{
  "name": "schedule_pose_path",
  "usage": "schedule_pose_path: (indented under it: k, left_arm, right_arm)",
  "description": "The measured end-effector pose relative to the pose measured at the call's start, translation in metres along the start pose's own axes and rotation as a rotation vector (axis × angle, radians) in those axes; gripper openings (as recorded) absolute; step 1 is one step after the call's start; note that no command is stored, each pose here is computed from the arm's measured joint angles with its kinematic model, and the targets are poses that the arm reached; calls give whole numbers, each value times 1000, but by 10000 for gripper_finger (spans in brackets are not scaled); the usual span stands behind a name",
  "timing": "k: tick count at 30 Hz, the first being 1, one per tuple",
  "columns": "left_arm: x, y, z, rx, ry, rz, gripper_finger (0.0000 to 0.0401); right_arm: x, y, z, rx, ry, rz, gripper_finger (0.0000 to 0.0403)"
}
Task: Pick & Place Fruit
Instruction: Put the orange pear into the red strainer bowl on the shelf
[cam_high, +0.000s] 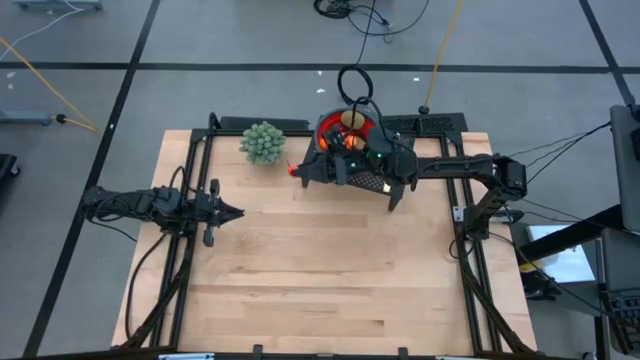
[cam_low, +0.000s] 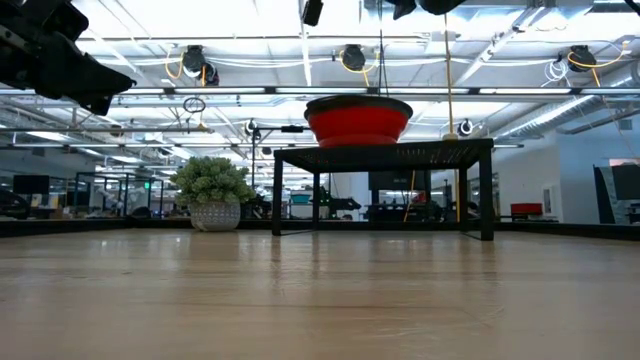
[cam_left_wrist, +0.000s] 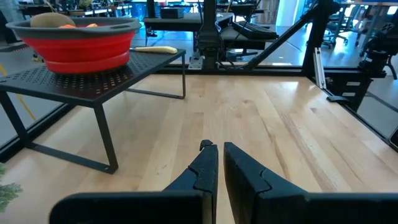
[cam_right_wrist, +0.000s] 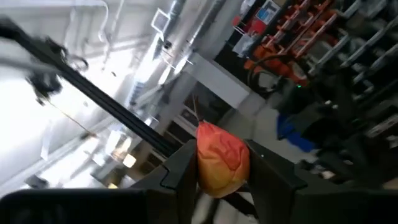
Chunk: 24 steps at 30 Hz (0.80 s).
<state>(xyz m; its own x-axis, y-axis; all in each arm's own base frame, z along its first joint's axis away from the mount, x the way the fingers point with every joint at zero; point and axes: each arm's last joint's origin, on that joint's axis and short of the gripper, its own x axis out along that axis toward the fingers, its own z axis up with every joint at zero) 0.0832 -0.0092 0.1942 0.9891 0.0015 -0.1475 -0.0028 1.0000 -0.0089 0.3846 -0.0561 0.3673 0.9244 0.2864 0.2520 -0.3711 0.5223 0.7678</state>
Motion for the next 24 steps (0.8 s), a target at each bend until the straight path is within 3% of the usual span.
schedule_pose_path:
  k: [8, 18, 24]
  left_arm:
    - [0, 0, 0, -12, 0, 0, 26]
    - [0, 0, 0, -13, 2, 0, 26]
    - [0, 0, 0, -20, 1, 17, 26]
  right_arm:
    - [-11, -1, -7, -281, 145, -176, 106]
    - [-58, 25, -4, -587, 220, -709, 110]
    - [-82, 25, 2, -796, 263, -1041, 110]
